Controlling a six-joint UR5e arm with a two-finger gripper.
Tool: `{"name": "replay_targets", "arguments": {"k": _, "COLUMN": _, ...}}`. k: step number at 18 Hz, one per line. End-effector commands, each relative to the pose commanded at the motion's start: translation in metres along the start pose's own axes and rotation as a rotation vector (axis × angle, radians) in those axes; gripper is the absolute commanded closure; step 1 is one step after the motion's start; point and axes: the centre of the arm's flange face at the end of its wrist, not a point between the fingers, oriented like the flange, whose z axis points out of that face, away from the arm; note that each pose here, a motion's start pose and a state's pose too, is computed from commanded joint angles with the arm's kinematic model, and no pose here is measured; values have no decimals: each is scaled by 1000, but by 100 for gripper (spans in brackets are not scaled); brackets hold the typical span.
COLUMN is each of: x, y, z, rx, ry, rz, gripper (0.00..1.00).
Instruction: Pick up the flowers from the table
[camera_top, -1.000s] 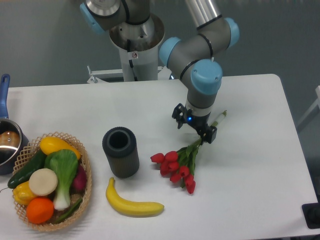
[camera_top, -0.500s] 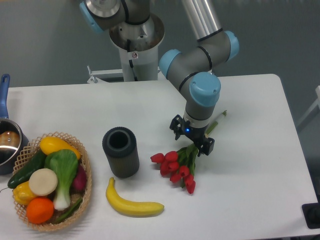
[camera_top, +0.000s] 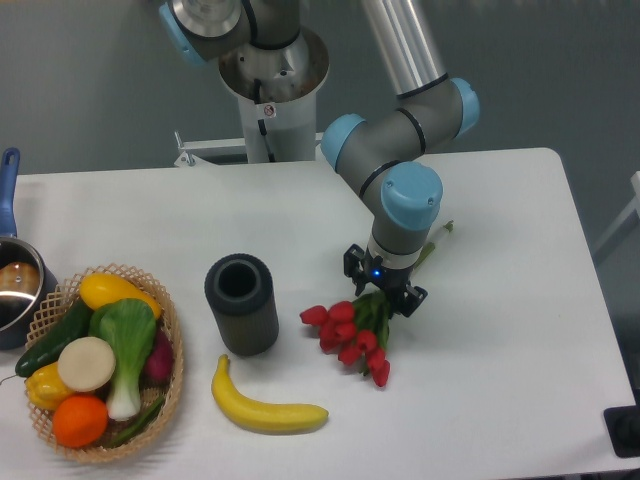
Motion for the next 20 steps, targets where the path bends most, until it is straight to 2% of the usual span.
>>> {"name": "replay_targets", "arguments": {"k": 5, "x": -9, "y": 4, "z": -33, "rx": 17, "ry": -59, "rz": -11, "gripper": 100}}
{"name": "replay_targets", "arguments": {"k": 9, "x": -25, "y": 25, "z": -65, "rx": -5, "ry": -123, "rz": -50, "gripper": 100}}
{"name": "replay_targets", "arguments": {"k": 15, "x": -59, "y": 15, "z": -123, "rx": -30, "ry": -231, "rz": -51, "gripper": 100}}
{"name": "replay_targets", "arguments": {"k": 20, "x": -64, "y": 14, "z": -134, "rx": -54, "ry": -207, "rz": -50, "gripper": 100}}
